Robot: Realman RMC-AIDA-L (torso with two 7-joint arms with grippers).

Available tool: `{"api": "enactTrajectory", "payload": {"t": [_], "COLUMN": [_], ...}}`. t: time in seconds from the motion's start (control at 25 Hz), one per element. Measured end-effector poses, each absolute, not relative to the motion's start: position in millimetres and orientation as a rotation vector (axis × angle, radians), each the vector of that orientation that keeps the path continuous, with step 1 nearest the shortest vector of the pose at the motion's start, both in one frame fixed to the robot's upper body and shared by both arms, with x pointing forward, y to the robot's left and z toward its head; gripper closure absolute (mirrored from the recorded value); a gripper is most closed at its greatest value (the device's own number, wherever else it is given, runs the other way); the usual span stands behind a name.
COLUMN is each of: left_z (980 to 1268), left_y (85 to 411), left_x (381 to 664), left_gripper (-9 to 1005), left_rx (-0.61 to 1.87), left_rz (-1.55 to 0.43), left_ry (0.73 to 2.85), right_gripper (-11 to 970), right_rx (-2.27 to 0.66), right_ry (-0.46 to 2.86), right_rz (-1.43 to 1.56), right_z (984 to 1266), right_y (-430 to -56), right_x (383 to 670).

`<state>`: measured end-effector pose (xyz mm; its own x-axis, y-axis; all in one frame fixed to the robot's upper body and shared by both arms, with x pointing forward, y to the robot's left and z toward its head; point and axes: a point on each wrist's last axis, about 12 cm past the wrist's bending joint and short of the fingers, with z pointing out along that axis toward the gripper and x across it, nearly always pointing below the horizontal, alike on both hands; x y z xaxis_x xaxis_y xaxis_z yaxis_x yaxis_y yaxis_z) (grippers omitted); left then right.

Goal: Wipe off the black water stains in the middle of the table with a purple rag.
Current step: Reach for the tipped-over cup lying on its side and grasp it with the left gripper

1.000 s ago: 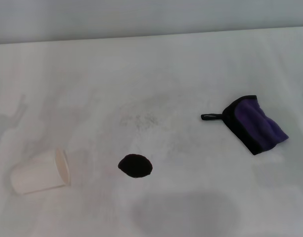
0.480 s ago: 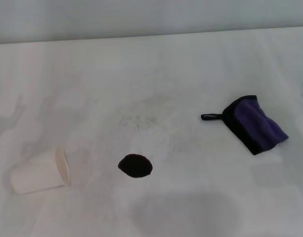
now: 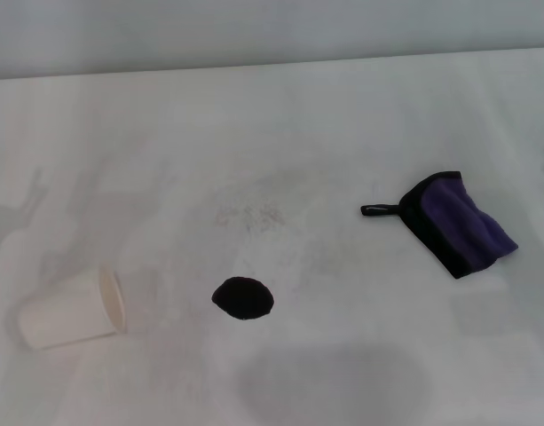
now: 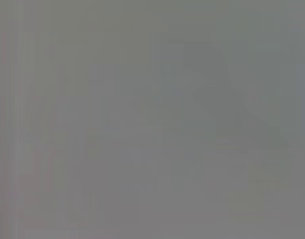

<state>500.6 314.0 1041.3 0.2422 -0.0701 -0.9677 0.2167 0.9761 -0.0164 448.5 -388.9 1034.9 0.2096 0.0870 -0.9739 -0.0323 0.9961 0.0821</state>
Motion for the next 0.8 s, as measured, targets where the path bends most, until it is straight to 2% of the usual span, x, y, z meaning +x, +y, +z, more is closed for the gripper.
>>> {"api": "enactTrajectory", "payload": {"t": [0.8], "left_z": [1043.5], "left_y": [311.9], "left_x": [504.3], "left_gripper": [119], "left_rx": [0.132], "left_rz": [-0.204], "left_ry": [1.304], "right_gripper": [84], "right_rx": [0.048], "right_ry": [1.323], "right_rz": [0.103], "right_z": [1037.1], "right_y": [-387.4], "right_x": [441.4]}}
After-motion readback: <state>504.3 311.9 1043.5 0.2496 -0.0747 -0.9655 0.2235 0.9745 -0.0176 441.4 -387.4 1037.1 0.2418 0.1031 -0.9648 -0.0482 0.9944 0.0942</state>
